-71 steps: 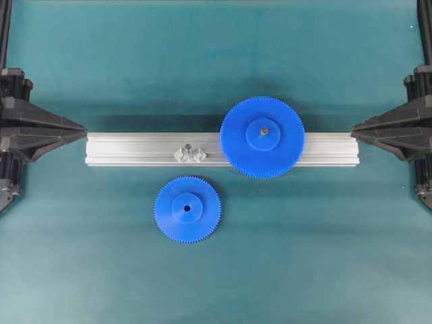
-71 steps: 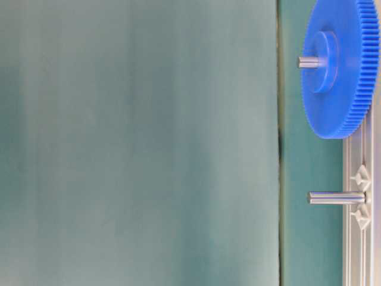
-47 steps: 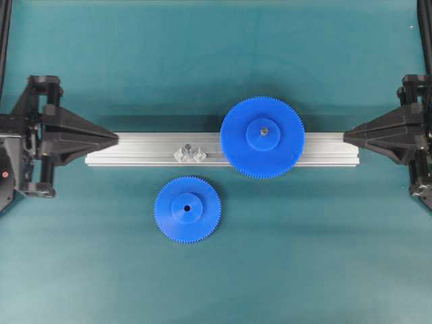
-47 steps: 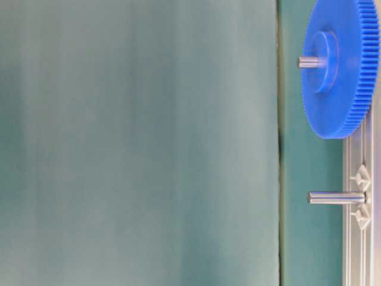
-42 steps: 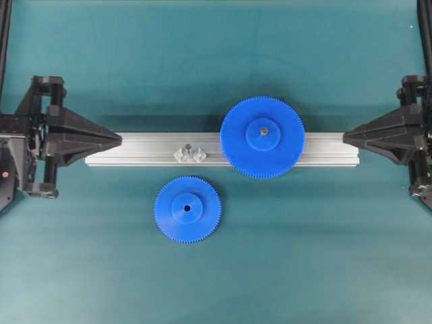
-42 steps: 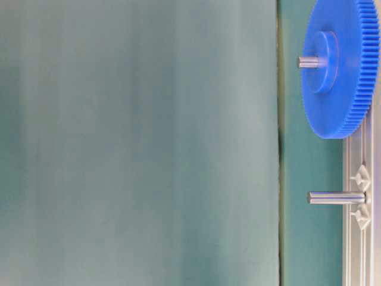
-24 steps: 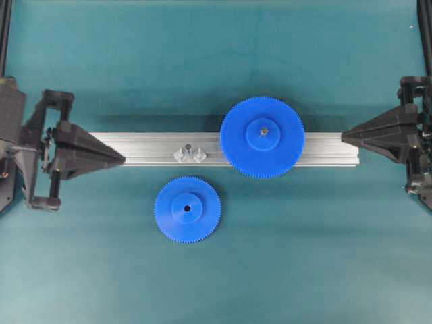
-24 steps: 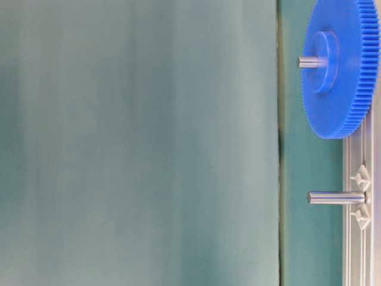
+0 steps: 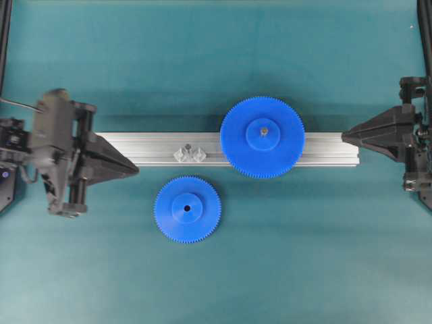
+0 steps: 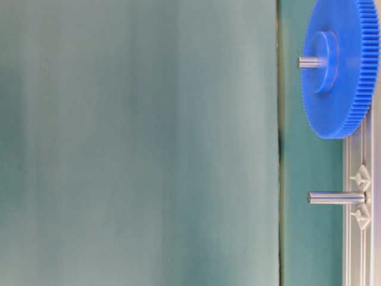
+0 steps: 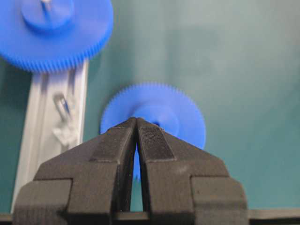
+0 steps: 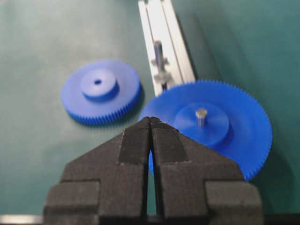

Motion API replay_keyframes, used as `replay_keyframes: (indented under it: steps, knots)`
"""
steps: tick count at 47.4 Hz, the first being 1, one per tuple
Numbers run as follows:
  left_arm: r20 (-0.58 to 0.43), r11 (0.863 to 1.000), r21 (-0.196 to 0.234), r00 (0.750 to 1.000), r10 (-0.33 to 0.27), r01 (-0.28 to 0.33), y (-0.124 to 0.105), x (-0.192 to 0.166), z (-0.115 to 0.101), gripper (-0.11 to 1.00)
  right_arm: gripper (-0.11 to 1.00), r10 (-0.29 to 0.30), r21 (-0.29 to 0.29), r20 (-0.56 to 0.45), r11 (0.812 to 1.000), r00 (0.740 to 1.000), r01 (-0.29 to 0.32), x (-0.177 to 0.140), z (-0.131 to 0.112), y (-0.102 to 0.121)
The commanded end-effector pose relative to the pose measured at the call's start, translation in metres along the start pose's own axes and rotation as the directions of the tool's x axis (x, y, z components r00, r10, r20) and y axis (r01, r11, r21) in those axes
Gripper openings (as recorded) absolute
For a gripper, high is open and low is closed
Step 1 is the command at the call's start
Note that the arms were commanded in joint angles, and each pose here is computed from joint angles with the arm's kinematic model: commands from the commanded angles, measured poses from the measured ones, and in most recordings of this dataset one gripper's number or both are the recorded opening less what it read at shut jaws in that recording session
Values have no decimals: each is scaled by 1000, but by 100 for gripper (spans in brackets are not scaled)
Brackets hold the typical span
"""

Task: Insert the small gear onto the shaft.
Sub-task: 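Move the left gripper over the loose small blue gear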

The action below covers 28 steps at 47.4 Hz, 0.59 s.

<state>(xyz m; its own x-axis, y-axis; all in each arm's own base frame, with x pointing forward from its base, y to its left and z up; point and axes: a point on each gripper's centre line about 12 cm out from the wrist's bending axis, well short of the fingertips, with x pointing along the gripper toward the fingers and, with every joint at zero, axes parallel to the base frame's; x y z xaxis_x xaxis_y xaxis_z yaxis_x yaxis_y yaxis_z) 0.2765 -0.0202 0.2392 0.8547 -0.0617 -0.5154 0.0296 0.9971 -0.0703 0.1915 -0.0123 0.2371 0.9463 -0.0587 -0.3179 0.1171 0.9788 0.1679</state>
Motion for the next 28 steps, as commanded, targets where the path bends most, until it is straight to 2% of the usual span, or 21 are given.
replay_keyframes:
  steps: [1,9,28]
  knots:
    - [-16,1000,9,1000,-7,7,-4,5,10,12,4,-4,11,-2,1000,1000,4,1,4,0]
    - [-87,1000,17,996,-13,14,-8,19,7,12,4,-7,12,-6,1000,1000,7,1,4,-1]
    - [-181,999,28,983,-17,22,-15,52,10,12,4,-14,15,-11,1000,1000,14,1,2,-2]
